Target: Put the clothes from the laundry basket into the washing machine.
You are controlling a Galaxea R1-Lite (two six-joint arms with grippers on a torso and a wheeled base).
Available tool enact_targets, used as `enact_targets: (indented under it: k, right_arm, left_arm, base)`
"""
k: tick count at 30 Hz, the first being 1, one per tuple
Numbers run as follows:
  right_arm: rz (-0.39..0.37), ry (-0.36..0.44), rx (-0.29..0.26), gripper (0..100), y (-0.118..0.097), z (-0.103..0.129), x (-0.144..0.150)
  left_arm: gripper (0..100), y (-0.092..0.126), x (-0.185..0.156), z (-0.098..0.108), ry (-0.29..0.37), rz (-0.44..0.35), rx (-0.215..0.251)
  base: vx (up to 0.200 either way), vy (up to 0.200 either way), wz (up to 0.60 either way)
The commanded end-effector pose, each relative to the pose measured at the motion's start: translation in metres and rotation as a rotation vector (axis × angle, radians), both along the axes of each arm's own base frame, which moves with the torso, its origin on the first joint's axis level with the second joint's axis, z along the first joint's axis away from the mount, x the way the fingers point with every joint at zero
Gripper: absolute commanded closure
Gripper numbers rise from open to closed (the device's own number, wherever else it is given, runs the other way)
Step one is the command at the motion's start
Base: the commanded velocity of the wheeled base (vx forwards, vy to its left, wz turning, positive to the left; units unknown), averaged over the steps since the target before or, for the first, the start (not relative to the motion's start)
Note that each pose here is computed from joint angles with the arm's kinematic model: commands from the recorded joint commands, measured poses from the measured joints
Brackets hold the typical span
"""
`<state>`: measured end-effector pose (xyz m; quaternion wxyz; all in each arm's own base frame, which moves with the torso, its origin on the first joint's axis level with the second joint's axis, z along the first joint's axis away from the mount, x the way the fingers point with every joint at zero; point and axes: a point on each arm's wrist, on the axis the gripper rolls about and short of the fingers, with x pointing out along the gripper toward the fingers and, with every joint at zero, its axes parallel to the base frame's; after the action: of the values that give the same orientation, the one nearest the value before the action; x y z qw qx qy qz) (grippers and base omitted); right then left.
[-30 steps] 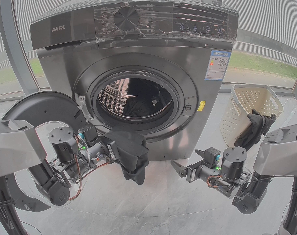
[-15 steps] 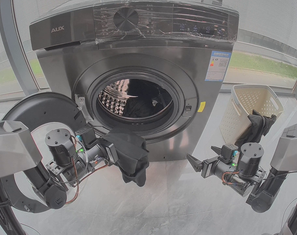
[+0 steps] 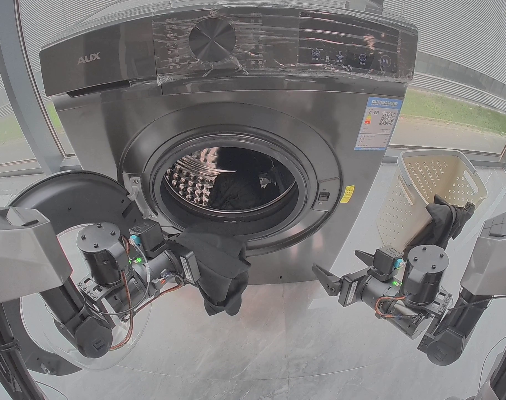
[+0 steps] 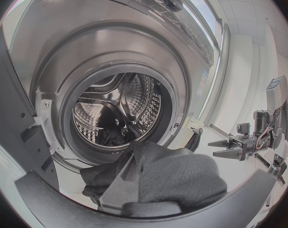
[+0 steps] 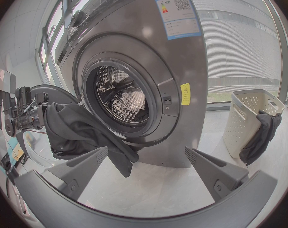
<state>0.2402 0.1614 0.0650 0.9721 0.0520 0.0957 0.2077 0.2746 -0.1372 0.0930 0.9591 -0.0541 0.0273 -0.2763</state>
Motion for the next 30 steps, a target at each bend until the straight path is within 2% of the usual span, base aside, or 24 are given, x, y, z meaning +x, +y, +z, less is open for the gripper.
enact_targets:
  k: [1, 9, 15, 22, 30]
  right_arm:
    - [0.014, 0.017, -0.004, 0, 0.0048, -0.0050, -0.0029]
    - [0.018, 0.030, -0.007, 0, 0.0058, -0.0083, -0.0031]
    - [0.024, 0.027, -0.006, 0, 0.0077, -0.0077, -0.0042]
    - [0.030, 0.028, -0.007, 0, 0.0089, -0.0079, -0.0055]
    - [0.034, 0.028, -0.007, 0, 0.0097, -0.0079, -0.0061]
  left_arm:
    - [100, -0.0004, 0.0009, -0.0019, 0.004, 0.001, 0.002]
    - [100, 0.0001, 0.0008, -0.0045, 0.012, 0.002, 0.008]
    - [100, -0.0004, 0.0030, -0.0061, 0.015, 0.004, 0.008]
    - [100, -0.0034, 0.0027, -0.0051, 0.007, -0.005, 0.009]
    - [100, -0.0022, 0.0035, -0.0054, -0.011, 0.000, 0.038]
  base:
    - [0.000, 0.000, 0.00]
    - [0.000, 0.000, 0.00]
    - [0.200, 0.000, 0.00]
    - [0.000, 0.000, 0.00]
    - [0.000, 0.000, 0.00]
